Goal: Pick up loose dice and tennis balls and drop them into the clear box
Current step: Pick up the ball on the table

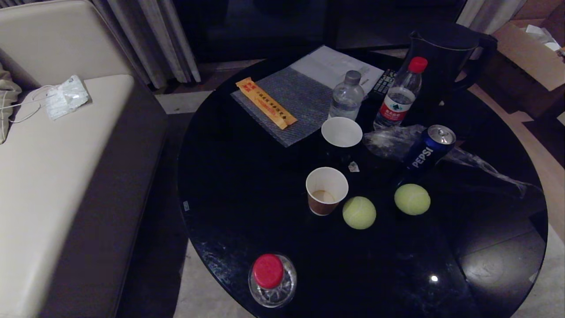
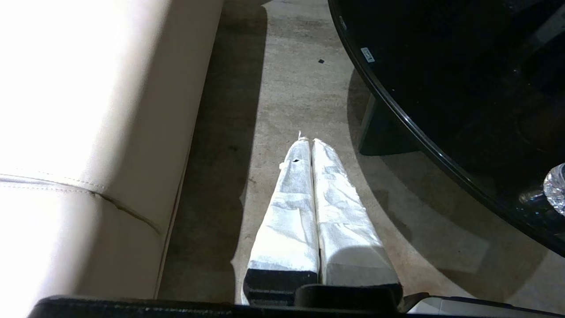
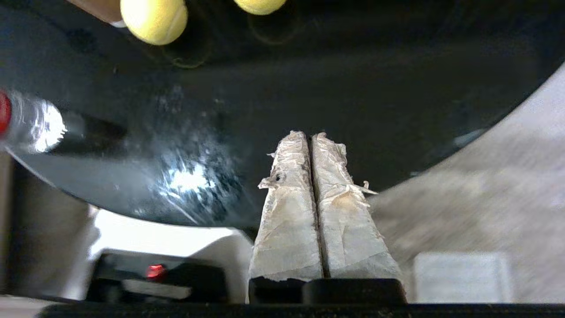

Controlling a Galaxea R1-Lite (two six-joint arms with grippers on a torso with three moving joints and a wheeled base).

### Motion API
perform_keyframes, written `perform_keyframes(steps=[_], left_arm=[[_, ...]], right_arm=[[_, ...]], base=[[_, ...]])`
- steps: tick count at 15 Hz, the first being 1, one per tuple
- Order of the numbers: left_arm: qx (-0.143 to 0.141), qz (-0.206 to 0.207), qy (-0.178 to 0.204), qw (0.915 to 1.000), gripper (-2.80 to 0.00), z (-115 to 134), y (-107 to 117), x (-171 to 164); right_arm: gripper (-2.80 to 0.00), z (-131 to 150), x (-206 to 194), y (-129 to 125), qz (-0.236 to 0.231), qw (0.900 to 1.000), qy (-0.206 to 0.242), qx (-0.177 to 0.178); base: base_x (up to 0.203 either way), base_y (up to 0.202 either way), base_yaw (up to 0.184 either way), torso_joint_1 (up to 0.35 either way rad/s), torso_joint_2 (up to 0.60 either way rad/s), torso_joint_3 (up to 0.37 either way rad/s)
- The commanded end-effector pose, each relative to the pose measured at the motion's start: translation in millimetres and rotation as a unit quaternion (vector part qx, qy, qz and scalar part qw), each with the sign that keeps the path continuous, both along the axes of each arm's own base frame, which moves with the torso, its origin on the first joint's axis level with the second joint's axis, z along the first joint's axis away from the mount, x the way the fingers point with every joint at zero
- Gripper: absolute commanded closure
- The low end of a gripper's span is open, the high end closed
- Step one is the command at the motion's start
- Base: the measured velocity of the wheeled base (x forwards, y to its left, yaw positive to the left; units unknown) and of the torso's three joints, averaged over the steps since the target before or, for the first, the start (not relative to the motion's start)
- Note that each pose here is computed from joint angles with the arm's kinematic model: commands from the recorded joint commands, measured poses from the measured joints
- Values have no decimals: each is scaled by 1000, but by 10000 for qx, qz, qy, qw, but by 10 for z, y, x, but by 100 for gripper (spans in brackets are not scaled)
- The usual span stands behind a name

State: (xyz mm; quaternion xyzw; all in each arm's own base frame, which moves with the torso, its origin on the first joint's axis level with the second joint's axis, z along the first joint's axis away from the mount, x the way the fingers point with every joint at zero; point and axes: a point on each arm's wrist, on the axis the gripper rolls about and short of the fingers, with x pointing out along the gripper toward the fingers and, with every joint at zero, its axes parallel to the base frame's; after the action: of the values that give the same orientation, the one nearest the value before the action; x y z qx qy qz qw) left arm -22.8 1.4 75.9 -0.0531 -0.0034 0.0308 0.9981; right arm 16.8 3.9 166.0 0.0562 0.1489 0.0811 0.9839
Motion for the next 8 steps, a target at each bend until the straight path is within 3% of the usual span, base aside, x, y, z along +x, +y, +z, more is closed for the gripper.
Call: perform_keyframes(steps=[1, 8], left_arm=[[-6, 5, 10, 10000, 0, -3, 0, 2], [-6, 5, 16, 10000, 0, -4, 0, 2]], right_arm=[[0, 28, 507, 26, 52, 9958, 896, 203], [0, -18, 1508, 220, 439, 9896, 1326, 344]], base=[[0, 0, 0, 0, 0, 0], [0, 0, 0, 0, 0, 0]])
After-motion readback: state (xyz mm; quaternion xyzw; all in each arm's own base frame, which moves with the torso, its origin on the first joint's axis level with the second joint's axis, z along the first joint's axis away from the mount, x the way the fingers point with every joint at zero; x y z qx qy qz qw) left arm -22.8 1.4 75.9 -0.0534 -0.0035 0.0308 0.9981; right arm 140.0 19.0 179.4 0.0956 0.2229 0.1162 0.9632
